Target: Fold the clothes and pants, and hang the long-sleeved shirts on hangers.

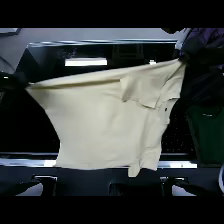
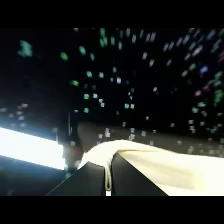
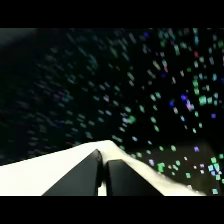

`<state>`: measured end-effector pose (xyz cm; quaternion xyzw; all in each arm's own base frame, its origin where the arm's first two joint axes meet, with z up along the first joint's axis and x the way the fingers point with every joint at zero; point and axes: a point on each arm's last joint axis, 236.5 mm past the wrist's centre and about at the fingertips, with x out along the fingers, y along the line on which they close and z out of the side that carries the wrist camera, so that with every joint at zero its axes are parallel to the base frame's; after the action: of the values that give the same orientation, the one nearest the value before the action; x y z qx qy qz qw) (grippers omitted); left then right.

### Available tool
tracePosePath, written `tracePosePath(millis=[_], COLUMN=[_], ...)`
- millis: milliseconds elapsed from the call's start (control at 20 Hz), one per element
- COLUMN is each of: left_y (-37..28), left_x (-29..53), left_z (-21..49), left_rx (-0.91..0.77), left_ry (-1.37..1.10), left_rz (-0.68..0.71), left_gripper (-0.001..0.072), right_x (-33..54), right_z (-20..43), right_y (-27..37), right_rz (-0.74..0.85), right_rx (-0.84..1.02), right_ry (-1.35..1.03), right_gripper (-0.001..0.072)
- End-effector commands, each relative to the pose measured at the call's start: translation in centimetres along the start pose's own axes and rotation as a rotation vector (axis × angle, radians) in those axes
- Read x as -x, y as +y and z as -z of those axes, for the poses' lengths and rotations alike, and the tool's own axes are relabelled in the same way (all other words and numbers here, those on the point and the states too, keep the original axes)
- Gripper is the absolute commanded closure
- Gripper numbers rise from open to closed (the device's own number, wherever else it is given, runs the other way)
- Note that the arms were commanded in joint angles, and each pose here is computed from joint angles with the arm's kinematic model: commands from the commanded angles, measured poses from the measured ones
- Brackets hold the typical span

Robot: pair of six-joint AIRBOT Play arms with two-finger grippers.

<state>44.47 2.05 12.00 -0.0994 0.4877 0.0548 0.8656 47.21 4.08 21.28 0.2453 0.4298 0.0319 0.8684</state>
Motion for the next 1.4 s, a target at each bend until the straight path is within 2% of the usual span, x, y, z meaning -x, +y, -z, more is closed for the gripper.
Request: tracePosePath(millis=[0,200,450,700,850,1100,1350], left_y=[-1.7,-2.5,-2.6,-1.6,-2.1,-3.3,-3.3], left_x=[-12.5,-18.5,-17.6,-15.6,-14.7,-15.2,-15.8], left_z=[1.6,-0.5,-2.3,3.1,6.8,13.9,16.8], left_rx=[-0.028,-0.026,-0.024,-0.026,-0.030,-0.082,-0.099], left_ry=[0.083,0.064,0.046,0.284,0.422,0.624,0.684], left_rz=[0.013,0.021,0.023,-0.015,-0.013,-0.029,-0.041], left_gripper=[0.0696,0.0696,0.0696,0.0695,0.0695,0.0695,0.0694], right_x=[-12.9,-20.9,-21.1,-16.8,-15.1,-13.9,-14.9], right_z=[1.8,0.8,-0.2,2.5,5.8,9.4,13.0], right_y=[-4.0,-5.8,-7.2,-10.3,-12.6,-14.7,-16.4], right_rz=[0.051,0.046,0.093,0.280,0.375,0.450,0.473], right_rx=[-0.064,-0.096,-0.053,0.052,0.122,0.119,0.104], right_ry=[0.117,0.044,0.001,0.139,0.307,0.461,0.552], right_gripper=[0.0683,0.0683,0.0683,0.0683,0.0683,0.0683,0.0682])
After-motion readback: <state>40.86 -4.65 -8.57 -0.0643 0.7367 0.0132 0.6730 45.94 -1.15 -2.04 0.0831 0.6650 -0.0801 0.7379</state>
